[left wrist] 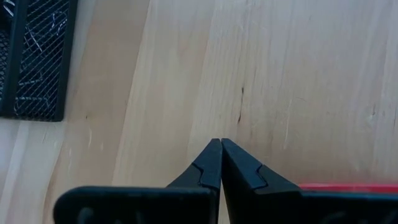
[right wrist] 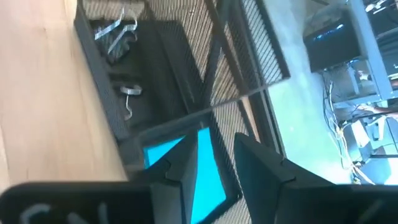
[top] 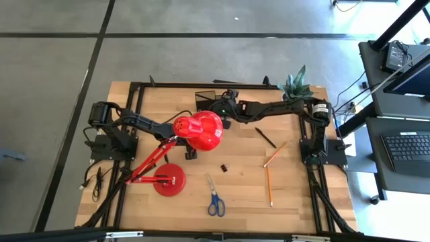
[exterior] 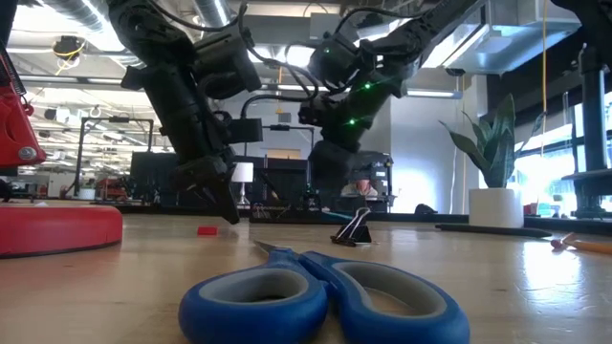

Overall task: Pick and place office supplies into organizer
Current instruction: Put the sticky notes into the desk organizer, then put the eraser into the desk organizer

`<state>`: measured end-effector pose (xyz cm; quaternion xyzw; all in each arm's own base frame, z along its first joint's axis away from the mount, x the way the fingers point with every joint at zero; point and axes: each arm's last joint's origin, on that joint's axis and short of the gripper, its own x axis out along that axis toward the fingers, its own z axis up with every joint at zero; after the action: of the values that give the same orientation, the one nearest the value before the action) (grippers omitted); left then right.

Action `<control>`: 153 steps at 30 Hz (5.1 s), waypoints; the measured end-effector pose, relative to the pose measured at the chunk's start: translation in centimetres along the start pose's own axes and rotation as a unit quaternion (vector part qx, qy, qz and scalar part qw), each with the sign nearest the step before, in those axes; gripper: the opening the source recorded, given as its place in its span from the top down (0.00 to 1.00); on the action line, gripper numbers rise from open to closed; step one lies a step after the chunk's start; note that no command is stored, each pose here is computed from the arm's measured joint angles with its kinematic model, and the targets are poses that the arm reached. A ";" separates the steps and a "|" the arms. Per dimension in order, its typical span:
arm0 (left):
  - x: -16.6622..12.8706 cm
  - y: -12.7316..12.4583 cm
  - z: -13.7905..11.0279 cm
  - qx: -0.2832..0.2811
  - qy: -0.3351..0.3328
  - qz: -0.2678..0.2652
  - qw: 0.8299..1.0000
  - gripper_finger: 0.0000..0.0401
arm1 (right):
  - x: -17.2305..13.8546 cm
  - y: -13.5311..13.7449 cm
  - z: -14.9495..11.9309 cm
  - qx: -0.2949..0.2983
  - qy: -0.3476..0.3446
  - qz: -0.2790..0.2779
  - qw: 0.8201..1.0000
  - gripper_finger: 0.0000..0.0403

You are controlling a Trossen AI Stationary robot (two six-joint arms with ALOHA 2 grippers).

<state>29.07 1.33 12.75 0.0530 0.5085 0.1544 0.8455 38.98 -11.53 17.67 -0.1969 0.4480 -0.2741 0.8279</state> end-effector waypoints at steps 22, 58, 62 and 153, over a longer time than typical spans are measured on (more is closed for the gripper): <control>0.0 0.0 -0.2 -0.002 0.008 0.001 1.000 0.99 | 2.3 -3.8 -2.5 0.084 0.039 0.147 0.985 0.73; 0.0 0.0 -0.3 -0.013 0.014 0.001 1.000 0.99 | 5.5 -2.2 -3.5 0.079 0.069 0.157 0.982 0.73; 0.0 0.0 -0.3 -0.014 0.014 0.001 1.000 0.99 | 5.2 -2.7 -2.8 0.077 0.074 0.158 0.982 0.73; -3.1 -1.7 4.2 -0.419 0.206 -0.060 0.882 0.64 | -15.6 0.8 -16.6 0.085 -0.156 0.181 0.967 0.73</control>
<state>31.76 -1.00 16.90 -0.3697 0.5609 0.3097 0.6729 18.12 -2.40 18.45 -0.0820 0.3162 -0.1229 0.9371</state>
